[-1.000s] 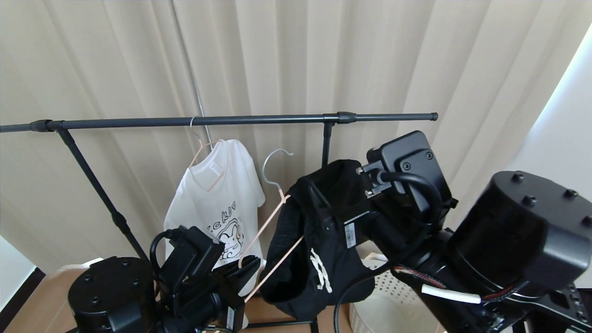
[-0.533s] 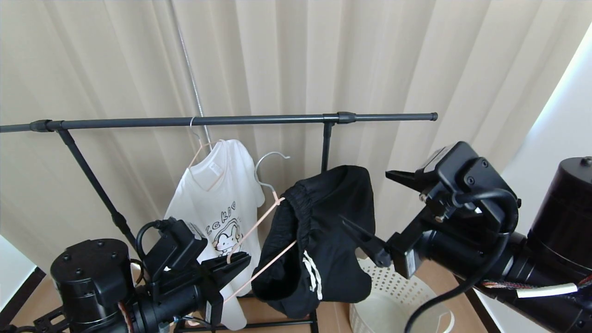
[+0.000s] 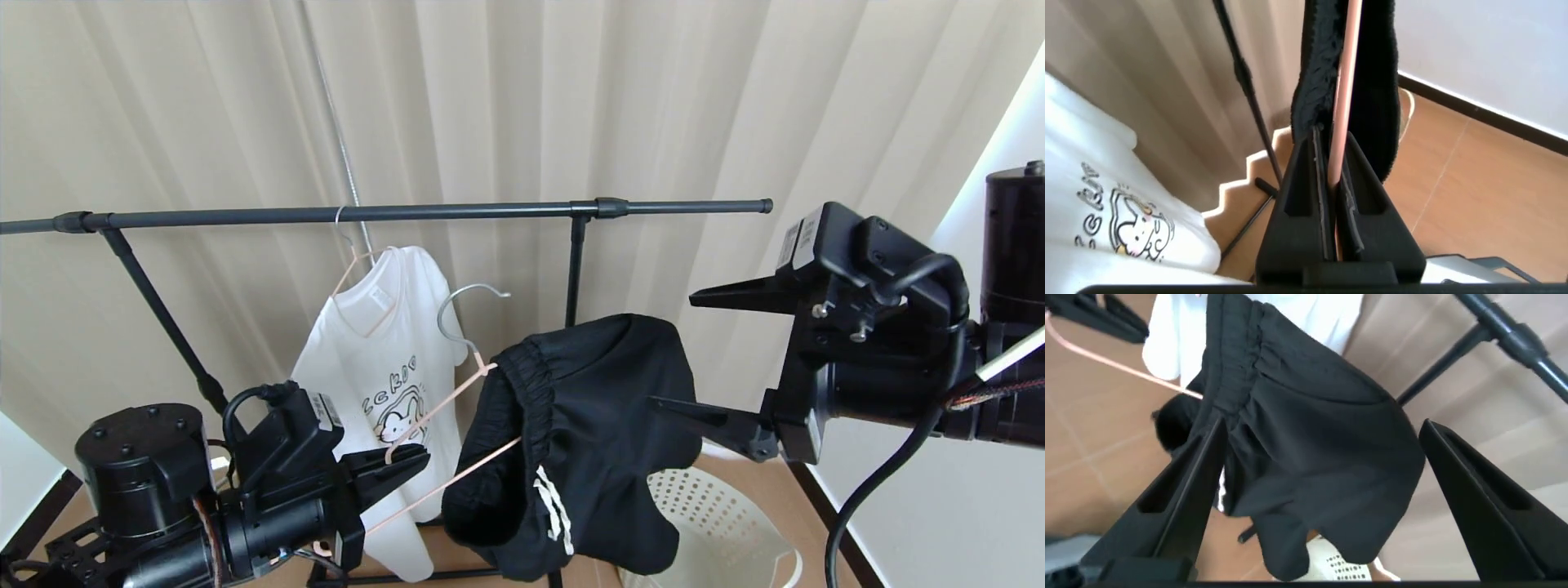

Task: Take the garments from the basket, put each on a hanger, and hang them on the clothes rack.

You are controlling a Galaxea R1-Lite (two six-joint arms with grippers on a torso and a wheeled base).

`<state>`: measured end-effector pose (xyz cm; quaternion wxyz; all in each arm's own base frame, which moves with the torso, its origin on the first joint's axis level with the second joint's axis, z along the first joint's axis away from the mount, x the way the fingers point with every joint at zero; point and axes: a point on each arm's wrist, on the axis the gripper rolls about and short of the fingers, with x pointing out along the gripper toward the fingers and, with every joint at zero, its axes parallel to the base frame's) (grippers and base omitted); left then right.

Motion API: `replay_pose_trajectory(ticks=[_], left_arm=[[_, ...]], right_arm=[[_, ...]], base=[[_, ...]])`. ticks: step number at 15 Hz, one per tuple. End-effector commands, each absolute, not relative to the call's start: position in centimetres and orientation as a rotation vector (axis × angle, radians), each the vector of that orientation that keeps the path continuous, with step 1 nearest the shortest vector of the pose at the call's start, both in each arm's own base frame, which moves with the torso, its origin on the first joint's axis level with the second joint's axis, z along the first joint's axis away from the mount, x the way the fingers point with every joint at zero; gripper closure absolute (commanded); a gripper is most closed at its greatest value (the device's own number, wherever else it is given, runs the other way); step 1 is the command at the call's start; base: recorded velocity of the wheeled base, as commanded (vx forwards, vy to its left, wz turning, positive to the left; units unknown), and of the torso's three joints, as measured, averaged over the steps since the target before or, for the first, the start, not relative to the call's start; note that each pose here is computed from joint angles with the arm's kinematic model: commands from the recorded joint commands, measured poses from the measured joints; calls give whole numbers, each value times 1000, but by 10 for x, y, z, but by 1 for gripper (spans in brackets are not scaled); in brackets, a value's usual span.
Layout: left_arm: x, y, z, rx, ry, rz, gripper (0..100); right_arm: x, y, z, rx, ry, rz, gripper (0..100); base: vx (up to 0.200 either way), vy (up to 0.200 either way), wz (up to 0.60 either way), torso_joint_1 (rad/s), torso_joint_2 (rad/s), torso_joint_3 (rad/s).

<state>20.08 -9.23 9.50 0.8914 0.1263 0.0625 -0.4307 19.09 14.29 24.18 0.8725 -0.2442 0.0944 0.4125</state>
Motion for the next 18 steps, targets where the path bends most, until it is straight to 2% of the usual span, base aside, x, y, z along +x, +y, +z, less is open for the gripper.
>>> replay_pose_trajectory(ticks=[1,3,6,9,11,15,18], left_arm=[[216,-85,96,296,83,-927,100],[229,-85,100,305,38,-977,100],[231,-89,98,301,18,-1070,100],[233,-90,90,349,13,-1089,100],[231,-91,88,366,11,-1100,100],[221,-97,84,377,18,-1140,100],[218,-98,82,389,15,-1151,100]], right_arm=[[193,141,253,-520,190,893,0],[193,141,253,-514,190,919,0],[194,138,253,-504,206,961,0],[195,130,259,-525,231,1032,0],[199,124,262,-583,246,1061,0],[214,129,252,-702,379,1159,0],[232,141,238,-689,404,1242,0]], base=[[0,0,0,0,0,0],[0,0,0,0,0,0],[0,0,0,0,0,0],[0,0,0,0,0,0],[0,0,0,0,0,0],[0,0,0,0,0,0],[0,0,0,0,0,0]])
